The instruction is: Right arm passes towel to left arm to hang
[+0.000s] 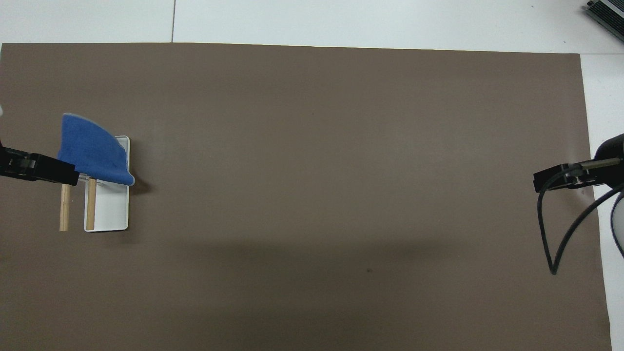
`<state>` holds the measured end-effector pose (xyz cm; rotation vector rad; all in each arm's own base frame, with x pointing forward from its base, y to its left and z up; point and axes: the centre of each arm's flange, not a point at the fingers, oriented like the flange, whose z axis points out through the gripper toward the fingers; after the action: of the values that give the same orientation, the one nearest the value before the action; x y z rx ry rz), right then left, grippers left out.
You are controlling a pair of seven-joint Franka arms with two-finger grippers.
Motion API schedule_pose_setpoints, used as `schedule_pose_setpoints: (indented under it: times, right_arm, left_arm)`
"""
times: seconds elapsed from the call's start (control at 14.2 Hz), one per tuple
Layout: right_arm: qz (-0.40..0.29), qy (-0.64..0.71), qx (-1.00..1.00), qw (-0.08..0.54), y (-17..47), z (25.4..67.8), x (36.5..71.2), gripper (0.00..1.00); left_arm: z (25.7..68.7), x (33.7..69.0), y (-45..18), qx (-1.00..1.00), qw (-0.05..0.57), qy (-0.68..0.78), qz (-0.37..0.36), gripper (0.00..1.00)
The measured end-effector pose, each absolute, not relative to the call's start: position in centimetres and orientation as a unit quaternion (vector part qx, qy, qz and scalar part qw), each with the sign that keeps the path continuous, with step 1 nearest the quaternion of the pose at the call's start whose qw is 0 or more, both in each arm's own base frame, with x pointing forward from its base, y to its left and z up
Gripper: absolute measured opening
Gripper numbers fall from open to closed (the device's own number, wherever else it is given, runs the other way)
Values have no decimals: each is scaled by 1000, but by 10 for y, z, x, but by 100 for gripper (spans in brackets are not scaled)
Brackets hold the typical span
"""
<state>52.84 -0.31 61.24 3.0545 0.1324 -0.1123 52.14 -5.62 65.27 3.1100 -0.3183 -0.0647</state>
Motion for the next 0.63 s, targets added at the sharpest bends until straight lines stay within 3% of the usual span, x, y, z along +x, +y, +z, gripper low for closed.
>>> schedule_pose_setpoints:
  times: [0.63]
  right_arm:
    - [-37, 43, 998, 41, -3, 612, 528, 100]
  left_arm:
    - [652, 519, -54, 994, 8, -107, -30, 100]
